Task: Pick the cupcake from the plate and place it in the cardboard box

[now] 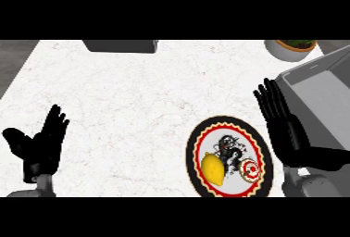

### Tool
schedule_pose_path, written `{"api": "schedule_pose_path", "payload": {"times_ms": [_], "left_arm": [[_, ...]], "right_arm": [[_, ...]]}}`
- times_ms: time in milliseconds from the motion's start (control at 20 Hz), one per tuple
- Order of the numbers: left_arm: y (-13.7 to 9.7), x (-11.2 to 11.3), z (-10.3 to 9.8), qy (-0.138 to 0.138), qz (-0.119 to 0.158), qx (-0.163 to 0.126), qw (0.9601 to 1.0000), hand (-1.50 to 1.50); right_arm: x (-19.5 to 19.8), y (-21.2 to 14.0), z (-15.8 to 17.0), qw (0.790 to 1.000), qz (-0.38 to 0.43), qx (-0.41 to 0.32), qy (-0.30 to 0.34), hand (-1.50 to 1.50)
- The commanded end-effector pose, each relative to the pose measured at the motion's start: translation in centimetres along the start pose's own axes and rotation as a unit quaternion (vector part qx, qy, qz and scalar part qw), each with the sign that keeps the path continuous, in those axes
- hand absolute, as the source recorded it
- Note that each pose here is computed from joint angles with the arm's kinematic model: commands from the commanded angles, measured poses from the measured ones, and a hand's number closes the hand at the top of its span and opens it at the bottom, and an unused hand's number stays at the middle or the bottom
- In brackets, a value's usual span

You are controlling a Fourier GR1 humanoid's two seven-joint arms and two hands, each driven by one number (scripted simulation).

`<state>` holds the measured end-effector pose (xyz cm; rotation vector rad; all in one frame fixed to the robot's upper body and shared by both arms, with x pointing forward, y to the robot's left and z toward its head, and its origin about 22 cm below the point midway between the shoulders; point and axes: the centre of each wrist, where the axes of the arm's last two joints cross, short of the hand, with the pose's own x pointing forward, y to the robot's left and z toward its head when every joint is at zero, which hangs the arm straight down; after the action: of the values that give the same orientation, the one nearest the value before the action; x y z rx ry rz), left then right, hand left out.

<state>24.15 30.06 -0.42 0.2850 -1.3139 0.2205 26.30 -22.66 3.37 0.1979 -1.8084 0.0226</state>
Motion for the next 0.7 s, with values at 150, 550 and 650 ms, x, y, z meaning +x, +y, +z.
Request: {"api": "schedule_pose_path", "payload": {"times_ms": [150, 550, 650], "left_arm": [[-1.3, 5.8, -0.7, -0.166, -0.110, -0.135, 0.9706, 0.00], [-3.5, 8.7, -1.5, -0.252, -0.168, -0.247, 0.9204, 0.00], [-3.2, 8.3, -0.3, -0.247, -0.168, -0.265, 0.9168, 0.00]], "right_arm": [[9.5, -3.5, -3.9, 0.983, 0.106, 0.122, -0.093, -1.50], [13.7, -11.5, -3.6, 0.918, 0.298, 0.238, -0.106, -1.50], [14.1, -12.3, -3.6, 0.888, 0.347, 0.270, -0.136, -1.50]]}}
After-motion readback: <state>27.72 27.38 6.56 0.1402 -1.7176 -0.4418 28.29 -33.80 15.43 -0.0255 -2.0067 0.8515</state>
